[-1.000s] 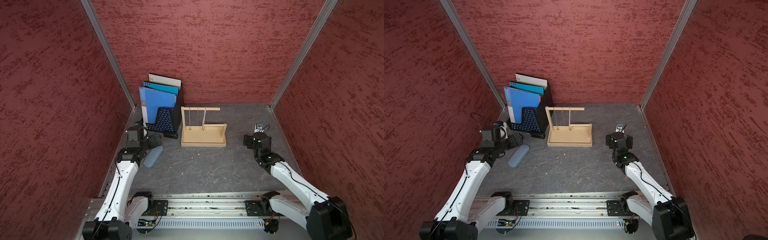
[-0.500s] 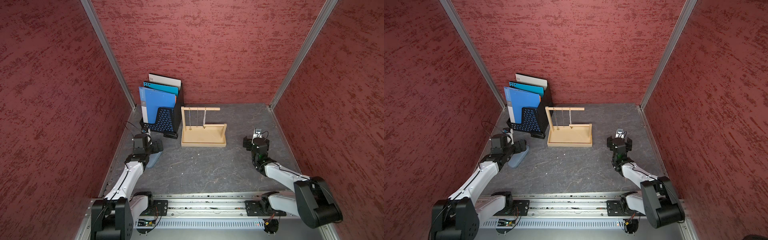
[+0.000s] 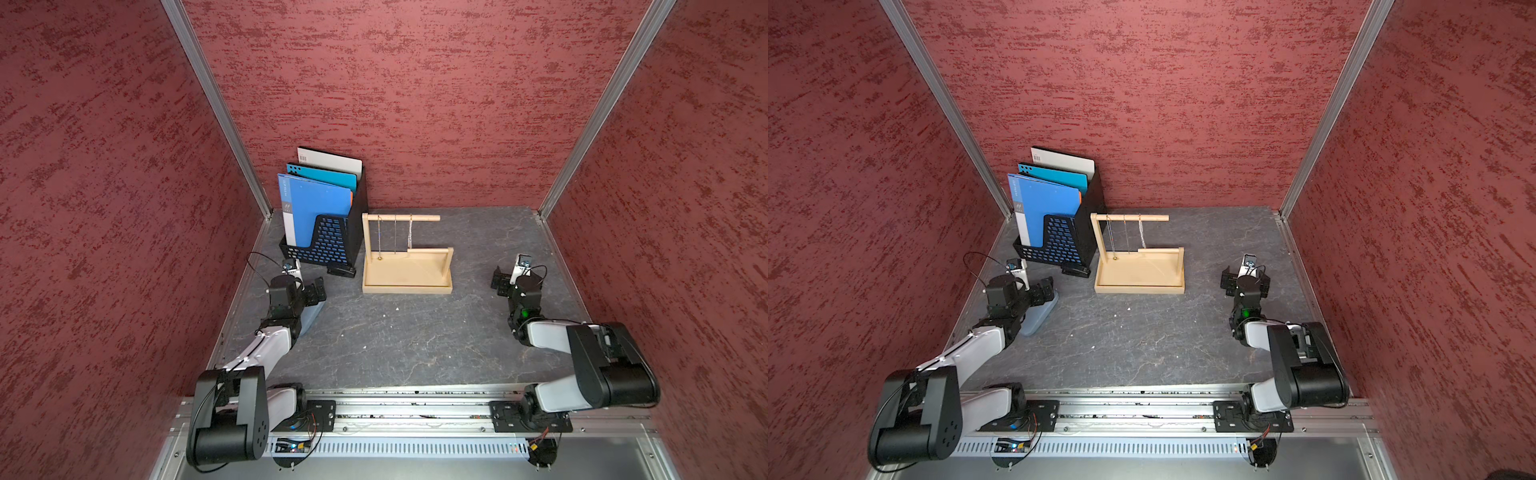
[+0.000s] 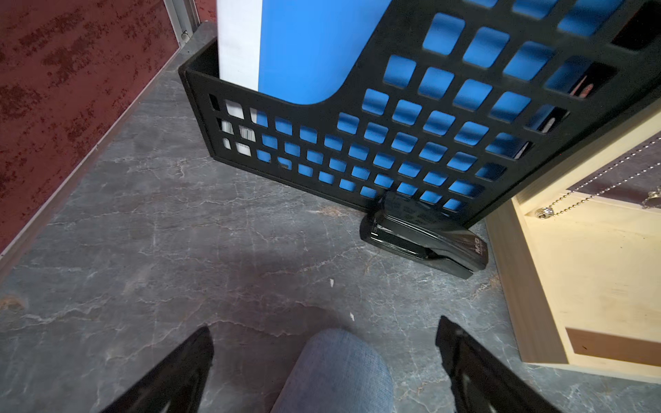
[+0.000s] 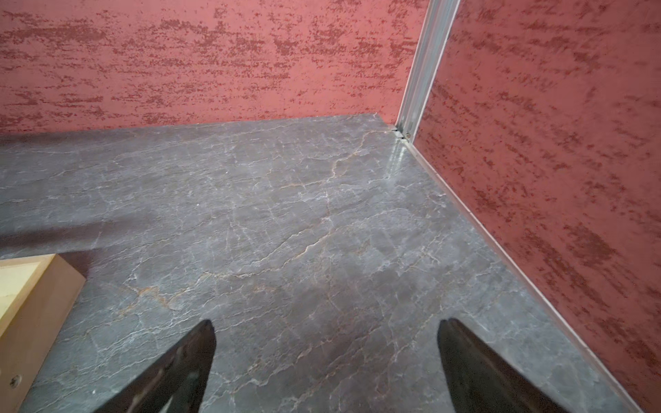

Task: Hang the necklace on the jewelry display stand
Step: Reset both arms

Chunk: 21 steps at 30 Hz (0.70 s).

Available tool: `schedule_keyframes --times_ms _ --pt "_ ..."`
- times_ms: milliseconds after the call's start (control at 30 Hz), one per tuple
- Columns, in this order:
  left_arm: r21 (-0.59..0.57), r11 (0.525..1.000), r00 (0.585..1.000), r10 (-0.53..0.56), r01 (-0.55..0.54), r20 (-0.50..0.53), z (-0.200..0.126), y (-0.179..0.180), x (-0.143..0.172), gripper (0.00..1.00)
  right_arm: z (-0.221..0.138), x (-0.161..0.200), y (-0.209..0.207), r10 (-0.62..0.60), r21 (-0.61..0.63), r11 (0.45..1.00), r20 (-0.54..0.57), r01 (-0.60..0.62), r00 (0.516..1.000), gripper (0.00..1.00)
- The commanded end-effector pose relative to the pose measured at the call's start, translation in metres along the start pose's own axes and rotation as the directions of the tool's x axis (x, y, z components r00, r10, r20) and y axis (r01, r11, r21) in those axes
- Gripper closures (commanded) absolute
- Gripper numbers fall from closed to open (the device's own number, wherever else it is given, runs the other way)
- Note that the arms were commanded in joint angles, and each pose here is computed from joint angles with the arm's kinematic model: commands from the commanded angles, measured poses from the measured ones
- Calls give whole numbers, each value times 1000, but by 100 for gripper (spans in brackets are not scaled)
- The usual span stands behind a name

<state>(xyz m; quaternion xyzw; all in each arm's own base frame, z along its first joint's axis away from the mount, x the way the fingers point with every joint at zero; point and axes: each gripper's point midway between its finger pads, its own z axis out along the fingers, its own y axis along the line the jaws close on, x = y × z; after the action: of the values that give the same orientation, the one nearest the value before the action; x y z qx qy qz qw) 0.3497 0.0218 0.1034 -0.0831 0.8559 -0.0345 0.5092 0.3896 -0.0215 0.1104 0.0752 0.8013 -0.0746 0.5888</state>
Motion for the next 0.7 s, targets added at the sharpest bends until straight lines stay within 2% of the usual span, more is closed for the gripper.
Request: schedule_keyframes --times_ms 0,367,667 --pt "26 1000 988 6 -10 157 0 -5 -33 0 8 -17 18 13 -94 996 50 -8 999 1" --pt "124 989 967 46 -80 249 15 -26 -49 1 8 -10 20 19 -138 990 49 -12 999 1" --pt "124 987 969 75 -107 234 39 -28 -32 0 8 -11 20 18 -137 990 54 -11 998 1"
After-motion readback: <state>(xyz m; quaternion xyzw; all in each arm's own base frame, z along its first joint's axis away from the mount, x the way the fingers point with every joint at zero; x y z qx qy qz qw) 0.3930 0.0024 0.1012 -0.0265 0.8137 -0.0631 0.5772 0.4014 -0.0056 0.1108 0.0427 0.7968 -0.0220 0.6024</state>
